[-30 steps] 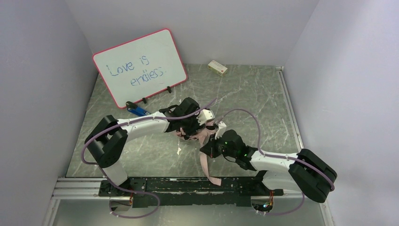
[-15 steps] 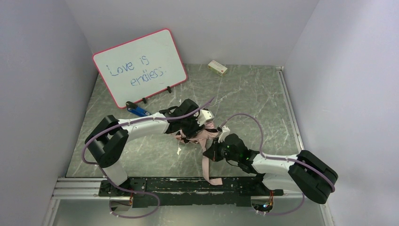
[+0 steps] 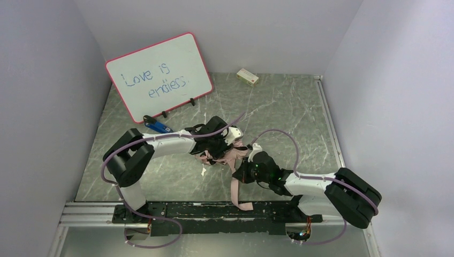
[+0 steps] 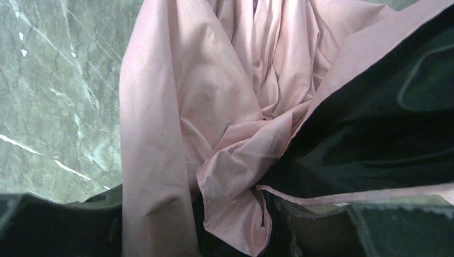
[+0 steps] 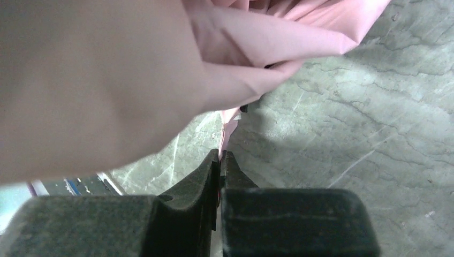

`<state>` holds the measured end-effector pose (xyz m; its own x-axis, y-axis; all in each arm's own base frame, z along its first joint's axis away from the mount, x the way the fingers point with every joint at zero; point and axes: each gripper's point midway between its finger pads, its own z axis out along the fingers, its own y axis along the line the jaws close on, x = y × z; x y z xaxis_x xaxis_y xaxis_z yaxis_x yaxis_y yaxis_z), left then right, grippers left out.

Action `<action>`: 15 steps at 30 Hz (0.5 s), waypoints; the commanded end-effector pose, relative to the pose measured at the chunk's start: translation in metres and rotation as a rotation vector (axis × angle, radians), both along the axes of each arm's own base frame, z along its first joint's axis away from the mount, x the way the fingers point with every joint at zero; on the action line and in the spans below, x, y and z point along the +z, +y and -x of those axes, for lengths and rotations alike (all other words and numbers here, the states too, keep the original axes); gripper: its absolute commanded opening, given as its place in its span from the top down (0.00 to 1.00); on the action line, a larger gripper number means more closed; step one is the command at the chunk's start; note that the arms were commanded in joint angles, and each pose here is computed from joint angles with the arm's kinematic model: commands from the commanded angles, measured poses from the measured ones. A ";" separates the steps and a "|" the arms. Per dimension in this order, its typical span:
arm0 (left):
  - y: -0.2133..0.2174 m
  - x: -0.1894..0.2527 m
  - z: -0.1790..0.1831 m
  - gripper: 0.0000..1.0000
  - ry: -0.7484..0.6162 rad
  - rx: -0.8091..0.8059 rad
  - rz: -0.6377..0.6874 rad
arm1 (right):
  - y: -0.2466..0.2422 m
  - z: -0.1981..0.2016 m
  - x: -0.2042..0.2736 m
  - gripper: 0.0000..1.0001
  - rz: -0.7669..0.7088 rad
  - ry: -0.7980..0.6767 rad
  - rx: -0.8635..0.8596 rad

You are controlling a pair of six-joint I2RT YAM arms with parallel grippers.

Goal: Put away the umbrella

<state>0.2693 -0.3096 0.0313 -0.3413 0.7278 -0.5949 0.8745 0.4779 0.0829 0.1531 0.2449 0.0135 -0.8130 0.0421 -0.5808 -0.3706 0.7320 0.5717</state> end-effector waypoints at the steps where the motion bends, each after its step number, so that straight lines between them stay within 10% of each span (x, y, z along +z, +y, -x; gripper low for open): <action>1: 0.019 0.019 -0.068 0.95 -0.251 0.197 -0.032 | -0.015 0.048 -0.026 0.91 0.077 0.185 0.098; 8: 0.017 0.012 -0.065 0.95 -0.241 0.169 -0.041 | -0.012 0.049 -0.019 0.69 0.080 0.186 0.113; 15: 0.014 0.011 -0.064 0.95 -0.239 0.157 -0.046 | -0.017 0.049 -0.020 0.90 0.120 0.203 0.107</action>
